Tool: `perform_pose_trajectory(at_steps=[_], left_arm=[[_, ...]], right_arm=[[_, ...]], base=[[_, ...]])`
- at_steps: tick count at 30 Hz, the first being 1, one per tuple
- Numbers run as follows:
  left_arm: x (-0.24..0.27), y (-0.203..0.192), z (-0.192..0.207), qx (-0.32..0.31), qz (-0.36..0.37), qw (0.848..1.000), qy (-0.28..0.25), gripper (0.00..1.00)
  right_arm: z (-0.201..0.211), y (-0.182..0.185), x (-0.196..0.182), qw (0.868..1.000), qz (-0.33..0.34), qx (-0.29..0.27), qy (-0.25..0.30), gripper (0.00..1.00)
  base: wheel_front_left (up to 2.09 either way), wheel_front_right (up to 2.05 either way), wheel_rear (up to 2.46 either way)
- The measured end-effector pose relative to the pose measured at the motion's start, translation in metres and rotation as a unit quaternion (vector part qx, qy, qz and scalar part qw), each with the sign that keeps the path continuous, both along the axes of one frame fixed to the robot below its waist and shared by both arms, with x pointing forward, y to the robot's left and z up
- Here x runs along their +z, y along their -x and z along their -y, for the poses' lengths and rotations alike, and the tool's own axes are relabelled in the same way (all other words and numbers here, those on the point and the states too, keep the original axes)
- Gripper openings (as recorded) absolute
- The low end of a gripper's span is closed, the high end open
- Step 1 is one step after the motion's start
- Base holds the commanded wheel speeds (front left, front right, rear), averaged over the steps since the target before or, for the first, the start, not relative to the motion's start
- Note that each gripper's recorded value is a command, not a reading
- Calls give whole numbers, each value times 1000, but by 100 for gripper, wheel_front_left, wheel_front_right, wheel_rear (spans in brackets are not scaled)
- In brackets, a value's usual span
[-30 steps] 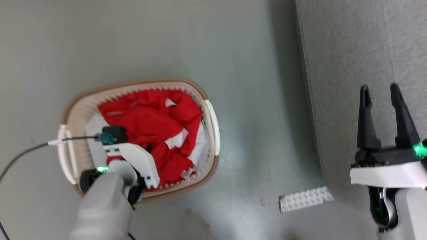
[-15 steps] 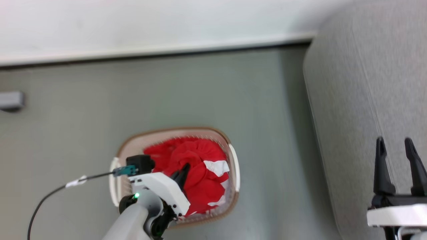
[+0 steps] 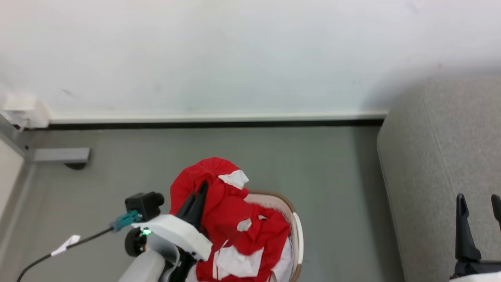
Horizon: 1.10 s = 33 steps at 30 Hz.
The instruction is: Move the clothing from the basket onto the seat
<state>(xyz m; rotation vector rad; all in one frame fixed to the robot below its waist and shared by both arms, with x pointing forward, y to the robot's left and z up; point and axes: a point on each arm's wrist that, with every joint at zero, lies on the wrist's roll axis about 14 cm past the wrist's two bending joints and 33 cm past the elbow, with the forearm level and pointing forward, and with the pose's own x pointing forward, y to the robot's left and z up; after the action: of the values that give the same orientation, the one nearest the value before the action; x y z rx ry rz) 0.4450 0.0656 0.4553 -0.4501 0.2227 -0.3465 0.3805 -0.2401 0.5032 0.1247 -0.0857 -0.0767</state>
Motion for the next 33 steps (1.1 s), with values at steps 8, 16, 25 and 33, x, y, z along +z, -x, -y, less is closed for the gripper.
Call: perform_pose_trajectory(at_steps=[8, 16, 25, 33], left_arm=[[38, 26, -30, 29, 83, 994, -60, 0], [82, 47, -57, 74, 172, 977, -107, 0], [82, 63, -64, 77, 185, 972, -123, 0], [87, 66, -56, 57, 201, 970, -125, 0]], right_arm=[[-1, 24, 9, 1000, 7, 15, 26, 100], [-3, 38, 14, 999, 12, 25, 44, 100], [-5, 40, 18, 998, 17, 33, 52, 100], [-28, 37, 23, 995, 26, 77, 63, 100]], base=[[0, 0, 0], [0, 0, 0], [0, 0, 0], [0, 0, 0]])
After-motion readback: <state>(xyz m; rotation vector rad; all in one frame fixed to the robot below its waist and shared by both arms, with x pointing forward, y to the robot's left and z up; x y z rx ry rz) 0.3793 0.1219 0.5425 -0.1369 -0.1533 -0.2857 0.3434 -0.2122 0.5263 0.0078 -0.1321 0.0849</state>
